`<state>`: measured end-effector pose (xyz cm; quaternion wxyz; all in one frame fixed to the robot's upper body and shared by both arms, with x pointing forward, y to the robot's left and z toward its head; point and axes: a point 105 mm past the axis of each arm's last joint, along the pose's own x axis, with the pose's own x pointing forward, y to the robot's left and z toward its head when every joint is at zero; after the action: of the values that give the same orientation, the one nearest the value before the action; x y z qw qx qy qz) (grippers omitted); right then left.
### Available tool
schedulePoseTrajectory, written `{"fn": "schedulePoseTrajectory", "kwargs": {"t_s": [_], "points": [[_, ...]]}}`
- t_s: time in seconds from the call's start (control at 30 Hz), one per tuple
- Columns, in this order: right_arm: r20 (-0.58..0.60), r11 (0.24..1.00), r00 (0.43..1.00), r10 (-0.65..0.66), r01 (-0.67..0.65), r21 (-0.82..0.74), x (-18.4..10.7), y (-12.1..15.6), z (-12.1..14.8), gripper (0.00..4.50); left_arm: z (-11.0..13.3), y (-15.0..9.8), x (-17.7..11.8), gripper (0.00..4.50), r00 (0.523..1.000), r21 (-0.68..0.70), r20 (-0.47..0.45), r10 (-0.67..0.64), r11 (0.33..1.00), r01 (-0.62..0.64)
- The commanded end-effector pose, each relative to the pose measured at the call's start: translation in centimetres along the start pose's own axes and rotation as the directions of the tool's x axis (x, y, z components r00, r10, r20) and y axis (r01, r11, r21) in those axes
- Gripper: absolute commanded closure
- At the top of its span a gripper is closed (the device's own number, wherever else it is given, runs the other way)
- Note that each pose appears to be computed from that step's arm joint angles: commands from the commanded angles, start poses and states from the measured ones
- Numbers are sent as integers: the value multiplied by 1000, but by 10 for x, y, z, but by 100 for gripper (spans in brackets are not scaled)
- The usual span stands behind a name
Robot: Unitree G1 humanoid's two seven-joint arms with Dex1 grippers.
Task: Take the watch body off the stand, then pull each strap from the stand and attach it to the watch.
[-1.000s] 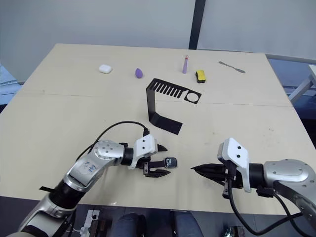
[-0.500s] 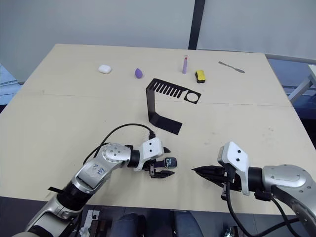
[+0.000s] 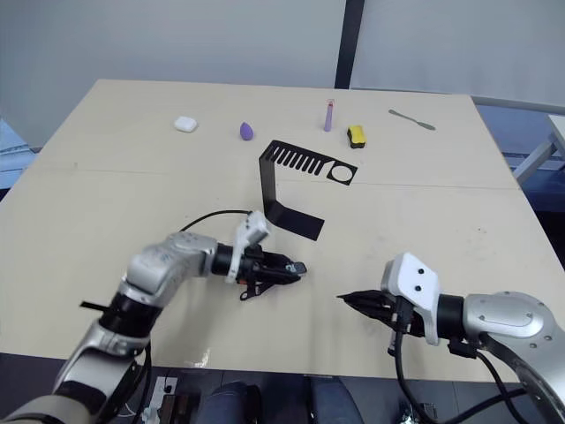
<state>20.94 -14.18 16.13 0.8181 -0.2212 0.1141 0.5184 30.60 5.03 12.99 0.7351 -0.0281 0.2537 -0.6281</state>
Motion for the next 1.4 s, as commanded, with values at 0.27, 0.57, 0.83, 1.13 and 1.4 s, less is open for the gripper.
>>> {"fn": "schedulePoseTrajectory", "kwargs": {"t_s": [0.27,0.57,0.83,1.13,1.4], "points": [[92,937,989,-113,137,-322,27,-9,41,450,19,-12,-21,292,967,-199,128,-222,949,245],[66,906,981,-180,192,-378,39,-19,38,450,21,1,-24,292,969,-234,154,-195,945,227],[90,900,975,-205,224,-374,48,-22,39,450,24,-1,-21,292,965,-232,168,-204,943,239],[110,900,972,-207,233,-370,53,-21,41,450,24,-4,-20,292,962,-247,179,-208,937,248],[120,899,972,-204,234,-371,54,-20,43,450,22,-7,-20,292,961,-244,175,-215,936,254]]}}
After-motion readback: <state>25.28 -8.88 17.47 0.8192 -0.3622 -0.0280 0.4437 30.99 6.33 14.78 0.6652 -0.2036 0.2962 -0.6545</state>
